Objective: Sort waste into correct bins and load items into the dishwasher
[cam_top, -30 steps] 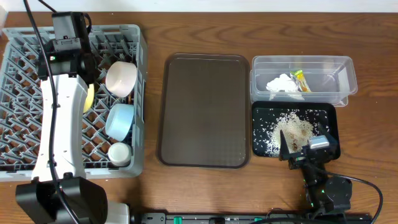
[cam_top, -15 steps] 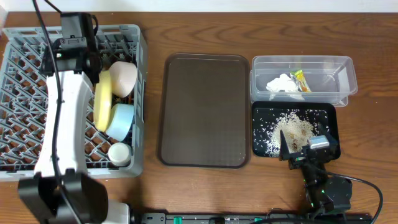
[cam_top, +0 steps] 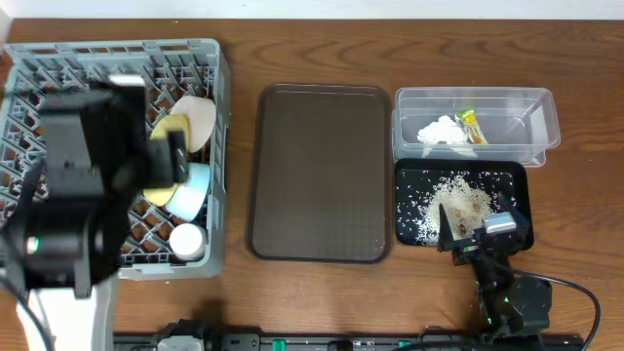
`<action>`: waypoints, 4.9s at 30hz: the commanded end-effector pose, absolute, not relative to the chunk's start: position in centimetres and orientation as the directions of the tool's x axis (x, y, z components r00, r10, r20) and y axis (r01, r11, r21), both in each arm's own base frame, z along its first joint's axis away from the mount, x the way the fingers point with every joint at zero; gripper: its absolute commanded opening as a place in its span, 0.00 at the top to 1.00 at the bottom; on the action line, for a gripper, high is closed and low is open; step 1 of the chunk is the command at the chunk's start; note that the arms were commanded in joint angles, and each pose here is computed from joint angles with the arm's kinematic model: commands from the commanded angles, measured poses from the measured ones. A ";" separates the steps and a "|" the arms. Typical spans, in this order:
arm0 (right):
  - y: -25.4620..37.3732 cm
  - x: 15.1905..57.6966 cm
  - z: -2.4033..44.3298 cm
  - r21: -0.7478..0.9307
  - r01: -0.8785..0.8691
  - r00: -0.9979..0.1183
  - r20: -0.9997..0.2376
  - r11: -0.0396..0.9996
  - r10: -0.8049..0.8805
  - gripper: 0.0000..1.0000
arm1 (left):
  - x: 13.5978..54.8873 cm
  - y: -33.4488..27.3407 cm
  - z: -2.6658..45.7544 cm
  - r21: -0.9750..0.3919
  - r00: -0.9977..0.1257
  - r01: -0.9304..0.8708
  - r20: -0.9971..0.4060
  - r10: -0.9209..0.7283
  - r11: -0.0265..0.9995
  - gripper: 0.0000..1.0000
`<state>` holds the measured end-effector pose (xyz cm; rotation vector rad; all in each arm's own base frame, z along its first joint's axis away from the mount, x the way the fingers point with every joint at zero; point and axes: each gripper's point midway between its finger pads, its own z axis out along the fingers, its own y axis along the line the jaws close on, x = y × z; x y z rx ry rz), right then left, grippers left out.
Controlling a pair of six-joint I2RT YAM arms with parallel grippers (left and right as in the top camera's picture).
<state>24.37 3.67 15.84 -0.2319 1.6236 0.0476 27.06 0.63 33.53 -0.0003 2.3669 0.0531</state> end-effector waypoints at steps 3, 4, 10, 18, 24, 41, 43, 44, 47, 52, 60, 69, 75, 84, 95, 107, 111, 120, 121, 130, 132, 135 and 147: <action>3.6 24.3 15.8 -0.100 -0.177 -0.049 -0.993 0.979 -0.110 0.01 | 23.1 -6.7 33.8 -0.353 -0.780 0.169 -0.618 -0.095 0.920 0.10; 3.6 24.3 15.8 -0.100 -0.178 -0.049 -0.993 0.979 -0.110 0.01 | 22.3 -7.5 33.9 -0.401 -0.797 0.184 -0.596 -0.103 0.898 0.10; 3.6 24.3 15.8 -0.099 -0.177 -0.049 -0.993 0.979 -0.110 0.01 | 21.1 -8.0 33.6 -0.428 -0.820 0.181 -0.563 -0.104 0.886 0.09; 3.6 24.3 15.8 -0.100 -0.177 -0.049 -0.993 0.979 -0.110 0.01 | 23.3 -7.1 35.9 -0.188 -0.644 0.336 -0.761 0.079 0.923 0.08; 3.6 24.3 15.8 -0.099 -0.178 -0.049 -0.993 0.979 -0.110 0.01 | 22.8 -8.5 37.8 -0.060 -0.429 0.457 -0.889 0.161 0.887 0.08; 3.6 24.3 15.8 -0.099 -0.177 -0.049 -0.993 0.979 -0.110 0.01 | 21.6 -8.7 29.2 0.014 -0.123 0.464 -0.989 0.079 0.886 0.07; 3.6 24.3 15.8 -0.100 -0.177 -0.049 -0.993 0.979 -0.110 0.01 | 21.6 -8.7 28.3 0.024 -0.093 0.462 -0.993 0.076 0.886 0.07; 3.6 24.3 15.8 -0.099 -0.178 -0.049 -0.993 0.979 -0.110 0.01 | 21.6 -8.6 27.8 0.031 -0.078 0.458 -0.994 0.074 0.889 0.07; 3.6 24.3 15.8 -0.099 -0.177 -0.049 -0.993 0.979 -0.110 0.01 | 21.6 -8.4 26.3 0.043 -0.044 0.444 -0.997 0.070 0.895 0.07; 3.6 24.4 15.8 -0.100 -0.178 -0.050 -0.993 0.979 -0.110 0.01 | 21.4 -7.7 24.1 0.060 -0.009 0.407 -0.998 0.069 0.911 0.07; 3.6 24.4 15.8 -0.100 -0.177 -0.050 -0.993 0.979 -0.110 0.01 | 21.9 -7.0 20.6 0.058 -0.030 0.364 -0.997 0.073 0.930 0.07; 3.6 24.4 15.8 -0.100 -0.177 -0.050 -0.993 0.979 -0.110 0.01 | 23.1 -6.9 17.1 0.056 -0.044 0.348 -0.996 0.076 0.936 0.07; 3.6 24.4 15.8 -0.099 -0.177 -0.050 -0.993 0.979 -0.110 0.01 | 23.4 -6.9 14.8 0.046 -0.084 0.351 -0.993 0.080 0.935 0.07; 3.6 24.4 15.8 -0.099 -0.177 -0.050 -0.993 0.979 -0.110 0.01 | 23.4 -6.9 14.3 0.041 -0.104 0.351 -0.991 0.083 0.935 0.07; 3.6 24.4 15.8 -0.100 -0.177 -0.050 -0.993 0.979 -0.110 0.01 | 23.4 -6.9 14.3 0.042 -0.104 0.352 -0.991 0.083 0.935 0.07; 3.6 24.4 15.8 -0.100 -0.177 -0.050 -0.993 0.979 -0.110 0.01 | 23.4 -6.9 14.3 0.041 -0.104 0.351 -0.991 0.083 0.935 0.07; 3.6 24.4 15.8 -0.100 -0.177 -0.050 -0.993 0.979 -0.110 0.01 | 23.4 -6.9 14.3 0.041 -0.104 0.351 -0.991 0.083 0.935 0.06; 3.6 24.4 15.8 -0.100 -0.177 -0.050 -0.993 0.979 -0.110 0.01 | 23.4 -6.9 14.3 0.041 -0.104 0.351 -0.991 0.083 0.935 0.07; 3.6 24.4 15.8 -0.099 -0.177 -0.050 -0.993 0.979 -0.110 0.01 | 23.4 -6.9 14.3 0.042 -0.104 0.352 -0.991 0.083 0.935 0.07; 3.6 24.4 15.8 -0.099 -0.177 -0.050 -0.993 0.979 -0.110 0.01 | 23.4 -6.9 14.3 0.042 -0.104 0.352 -0.991 0.083 0.935 0.06; 3.6 24.4 15.8 -0.099 -0.177 -0.050 -0.993 0.979 -0.110 0.01 | 23.4 -6.9 14.3 0.042 -0.104 0.352 -0.991 0.083 0.935 0.07; 3.6 24.4 15.8 -0.100 -0.178 -0.050 -0.993 0.979 -0.110 0.01 | 23.4 -6.9 14.3 0.042 -0.104 0.352 -0.991 0.083 0.935 0.06; 3.6 24.4 15.8 -0.100 -0.177 -0.050 -0.993 0.979 -0.110 0.01 | 23.4 -6.9 14.3 0.042 -0.104 0.352 -0.991 0.083 0.935 0.06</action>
